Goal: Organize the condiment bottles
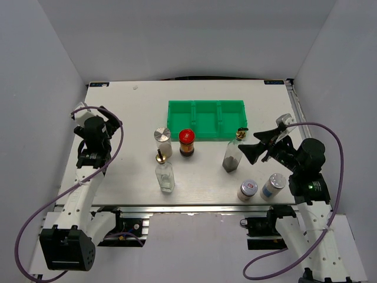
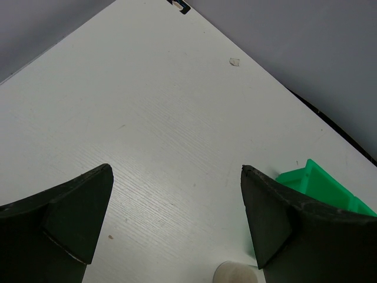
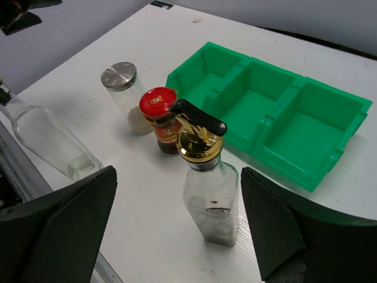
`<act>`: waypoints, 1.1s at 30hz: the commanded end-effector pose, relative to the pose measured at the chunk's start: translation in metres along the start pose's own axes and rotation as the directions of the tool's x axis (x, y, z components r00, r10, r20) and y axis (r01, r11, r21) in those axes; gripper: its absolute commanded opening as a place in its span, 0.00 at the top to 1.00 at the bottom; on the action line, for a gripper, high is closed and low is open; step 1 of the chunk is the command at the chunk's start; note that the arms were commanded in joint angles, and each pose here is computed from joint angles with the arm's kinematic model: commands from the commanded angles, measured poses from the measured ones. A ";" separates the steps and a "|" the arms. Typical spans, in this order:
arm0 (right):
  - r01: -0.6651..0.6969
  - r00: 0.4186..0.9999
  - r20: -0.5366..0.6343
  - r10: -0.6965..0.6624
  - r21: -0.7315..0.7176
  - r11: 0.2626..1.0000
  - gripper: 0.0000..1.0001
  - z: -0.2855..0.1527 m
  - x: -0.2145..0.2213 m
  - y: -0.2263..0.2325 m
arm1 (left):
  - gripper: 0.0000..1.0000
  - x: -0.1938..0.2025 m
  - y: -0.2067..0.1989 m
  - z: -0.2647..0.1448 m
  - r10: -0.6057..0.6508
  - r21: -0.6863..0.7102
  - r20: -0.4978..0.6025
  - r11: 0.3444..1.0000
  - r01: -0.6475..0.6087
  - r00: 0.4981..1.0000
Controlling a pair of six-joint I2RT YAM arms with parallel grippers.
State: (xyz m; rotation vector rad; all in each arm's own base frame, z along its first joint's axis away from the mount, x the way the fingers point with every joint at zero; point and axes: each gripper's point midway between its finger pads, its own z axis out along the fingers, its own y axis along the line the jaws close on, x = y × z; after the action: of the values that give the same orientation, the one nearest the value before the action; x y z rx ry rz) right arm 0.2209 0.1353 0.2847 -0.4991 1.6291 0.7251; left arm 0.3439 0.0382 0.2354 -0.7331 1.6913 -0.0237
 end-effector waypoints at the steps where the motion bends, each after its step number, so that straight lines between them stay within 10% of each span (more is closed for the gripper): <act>1: 0.102 0.993 0.064 -0.095 -0.112 0.988 0.11 -0.002 -0.017 0.021 | 0.02 -0.009 -0.004 -0.004 -0.002 0.024 0.026 1.000 0.001 1.000; 21: 0.095 0.992 -0.084 -0.095 0.003 0.995 0.18 0.080 0.025 -0.030 | 0.02 -0.006 0.001 -0.002 0.008 0.001 0.026 1.000 -0.008 1.000; 33: 0.158 0.987 -0.004 -0.159 0.123 0.980 0.70 0.090 0.031 -0.043 | 0.02 -0.005 0.006 0.001 0.010 -0.026 0.027 1.000 -0.010 1.000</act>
State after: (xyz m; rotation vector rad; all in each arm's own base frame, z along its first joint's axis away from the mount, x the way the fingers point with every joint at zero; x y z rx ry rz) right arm 0.3001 0.1769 0.2160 -0.5876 1.7037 0.5677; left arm 0.3428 0.0419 0.2346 -0.7375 1.6892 0.0016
